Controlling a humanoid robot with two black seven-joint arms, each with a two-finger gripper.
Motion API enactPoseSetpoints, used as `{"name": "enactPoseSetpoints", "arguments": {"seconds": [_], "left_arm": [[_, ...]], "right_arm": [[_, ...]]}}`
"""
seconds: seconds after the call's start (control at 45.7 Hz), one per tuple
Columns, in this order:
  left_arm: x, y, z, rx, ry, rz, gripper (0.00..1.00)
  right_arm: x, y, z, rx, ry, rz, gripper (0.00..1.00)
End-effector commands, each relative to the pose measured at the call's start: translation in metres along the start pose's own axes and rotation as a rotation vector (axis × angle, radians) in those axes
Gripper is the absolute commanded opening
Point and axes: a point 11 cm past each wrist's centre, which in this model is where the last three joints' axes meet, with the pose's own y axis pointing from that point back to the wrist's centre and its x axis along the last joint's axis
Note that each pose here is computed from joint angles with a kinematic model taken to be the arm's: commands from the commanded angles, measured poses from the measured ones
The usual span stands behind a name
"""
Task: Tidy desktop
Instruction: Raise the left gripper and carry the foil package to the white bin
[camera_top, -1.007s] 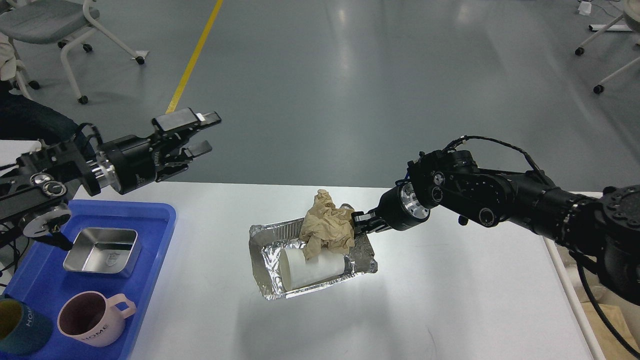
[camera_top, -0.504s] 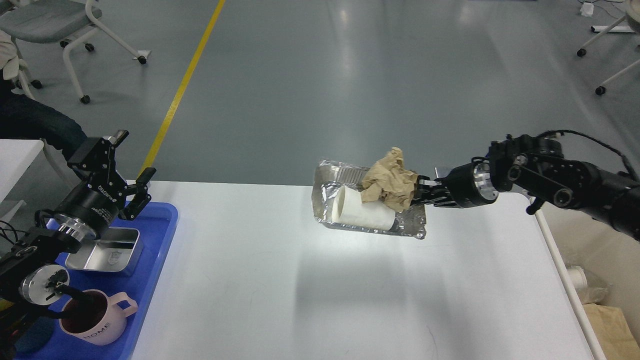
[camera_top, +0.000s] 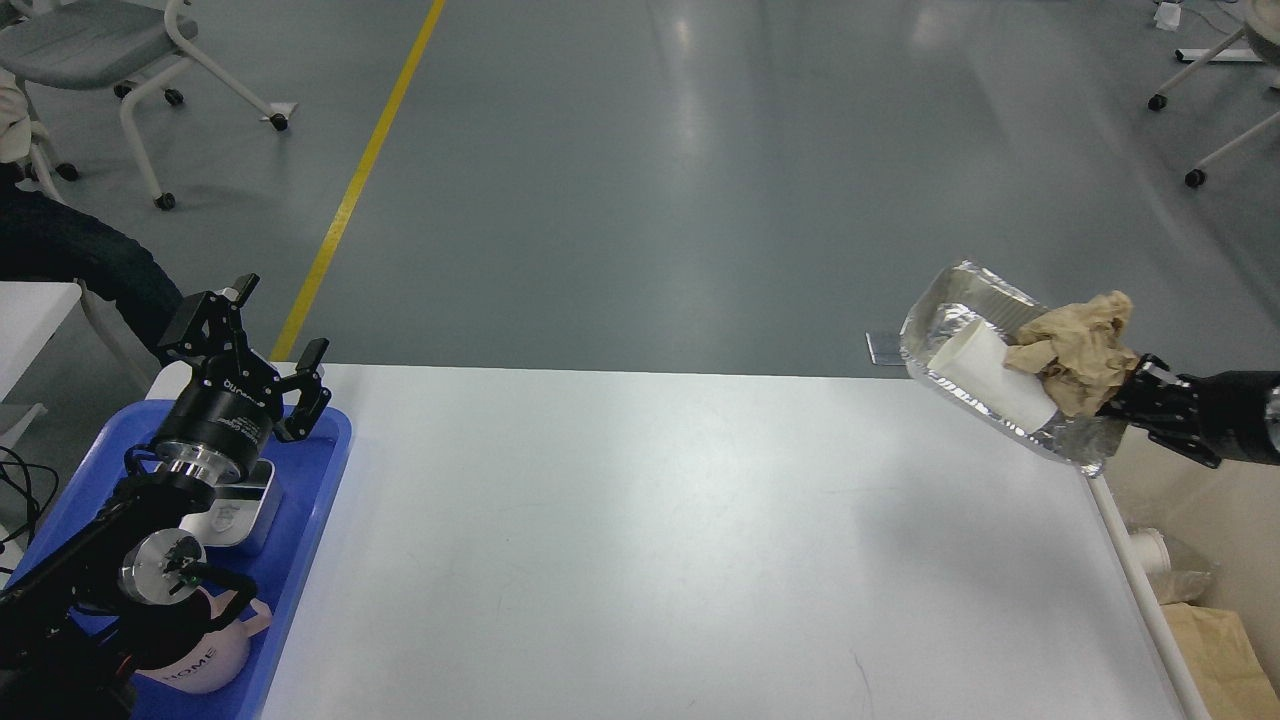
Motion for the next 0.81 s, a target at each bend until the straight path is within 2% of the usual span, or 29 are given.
{"name": "enactPoseSetpoints", "arguments": {"seconds": [0.0,0.241,0.328,0.35,0.372,0.394,0.438,0.46,0.701,0.788], "left_arm": [[-0.005,-0.001,-0.005,0.003,0.015,-0.006,0.96],[-0.006,0.0,-0.01,0.018,0.011,-0.01,0.96],[-0.006,0.0,-0.011,0.021,0.011,-0.01,0.96],[-0.006,0.0,-0.011,0.021,0.011,-0.01,0.96],[-0.005,0.001,-0.011,0.022,0.011,-0.009,0.96],[-0.005,0.001,-0.011,0.024,0.011,-0.009,0.96],[-0.005,0.001,-0.011,0.024,0.011,-0.009,0.96],[-0.005,0.001,-0.011,0.025,0.011,-0.009,0.96],[-0.006,0.0,-0.011,0.026,0.01,-0.009,0.96],[-0.005,0.0,-0.011,0.026,0.009,-0.008,0.96]], "right_arm": [[0.02,0.019,0.038,-0.034,-0.117,0.1,0.0],[0.039,0.049,0.105,-0.075,-0.32,0.279,0.01],[0.038,0.056,0.125,-0.091,-0.373,0.324,0.06],[0.038,0.057,0.129,-0.089,-0.385,0.335,0.12],[0.038,0.057,0.131,-0.086,-0.398,0.345,0.22],[0.038,0.058,0.134,-0.087,-0.408,0.356,0.4],[0.04,0.061,0.141,-0.096,-0.424,0.388,0.85],[0.041,0.063,0.145,-0.102,-0.428,0.409,1.0],[0.038,0.062,0.157,-0.129,-0.429,0.448,1.0],[0.047,0.061,0.155,-0.118,-0.431,0.549,1.0]]}}
